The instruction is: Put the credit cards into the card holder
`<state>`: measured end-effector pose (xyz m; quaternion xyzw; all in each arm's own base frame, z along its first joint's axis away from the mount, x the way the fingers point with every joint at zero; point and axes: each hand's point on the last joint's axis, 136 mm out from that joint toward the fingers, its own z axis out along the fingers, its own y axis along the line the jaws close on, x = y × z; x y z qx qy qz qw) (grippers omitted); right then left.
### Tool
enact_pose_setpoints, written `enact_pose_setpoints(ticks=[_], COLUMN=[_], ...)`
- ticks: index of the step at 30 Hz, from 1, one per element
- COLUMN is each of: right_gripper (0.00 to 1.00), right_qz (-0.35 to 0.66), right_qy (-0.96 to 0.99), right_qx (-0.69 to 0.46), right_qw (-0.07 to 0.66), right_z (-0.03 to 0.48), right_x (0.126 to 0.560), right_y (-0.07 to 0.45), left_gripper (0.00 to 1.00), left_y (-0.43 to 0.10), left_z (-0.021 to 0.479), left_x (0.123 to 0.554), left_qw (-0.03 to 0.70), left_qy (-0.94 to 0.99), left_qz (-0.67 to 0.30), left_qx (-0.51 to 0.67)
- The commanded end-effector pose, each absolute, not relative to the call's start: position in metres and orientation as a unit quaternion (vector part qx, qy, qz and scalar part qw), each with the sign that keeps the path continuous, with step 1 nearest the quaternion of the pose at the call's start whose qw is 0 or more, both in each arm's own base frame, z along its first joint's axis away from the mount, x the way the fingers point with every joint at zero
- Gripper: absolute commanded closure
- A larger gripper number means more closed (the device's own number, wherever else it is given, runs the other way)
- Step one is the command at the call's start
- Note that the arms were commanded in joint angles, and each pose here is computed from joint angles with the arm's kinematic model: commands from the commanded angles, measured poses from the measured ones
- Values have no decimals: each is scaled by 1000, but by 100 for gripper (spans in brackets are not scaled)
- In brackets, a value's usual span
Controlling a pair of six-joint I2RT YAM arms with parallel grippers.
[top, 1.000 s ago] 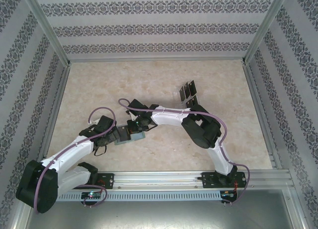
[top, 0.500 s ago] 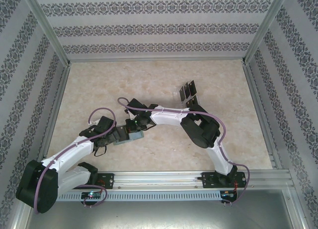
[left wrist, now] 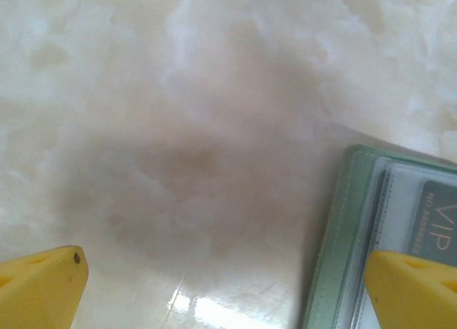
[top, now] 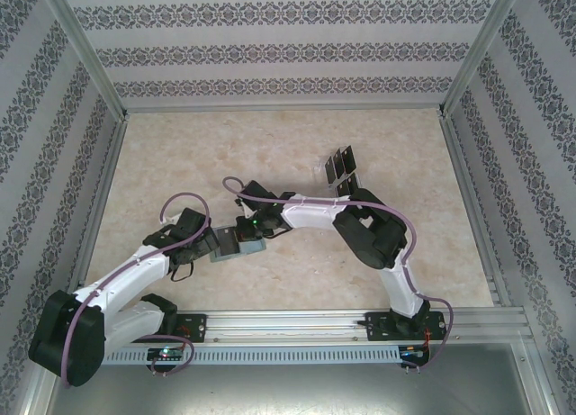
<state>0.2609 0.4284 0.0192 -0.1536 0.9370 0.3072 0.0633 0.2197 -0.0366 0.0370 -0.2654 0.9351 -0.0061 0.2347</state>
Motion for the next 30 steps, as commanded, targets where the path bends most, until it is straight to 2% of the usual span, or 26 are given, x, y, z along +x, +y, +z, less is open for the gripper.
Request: enact_pose_setpoints(ticks=[1, 13, 21, 30], right_gripper=[99, 100, 100, 100], right_qz=[279, 242, 247, 251], right_qy=[950, 963, 962, 960], right_qx=[-131, -105, -104, -106], right_qw=[60, 59, 59, 60], right_z=[8, -6, -5, -3], right_x=[263, 259, 260, 261], right_y=[403, 351, 349, 352], left_gripper=[0, 0, 0, 0], left_y=[-38, -64, -89, -77], left_z=[45, 50, 48, 44], left_x=[226, 251, 274, 273], left_qw=[240, 235, 229, 223], left_qy=[937, 952, 962, 963], left_qz=[-2, -31, -40, 8], left_qx=[-254, -194, -146, -151])
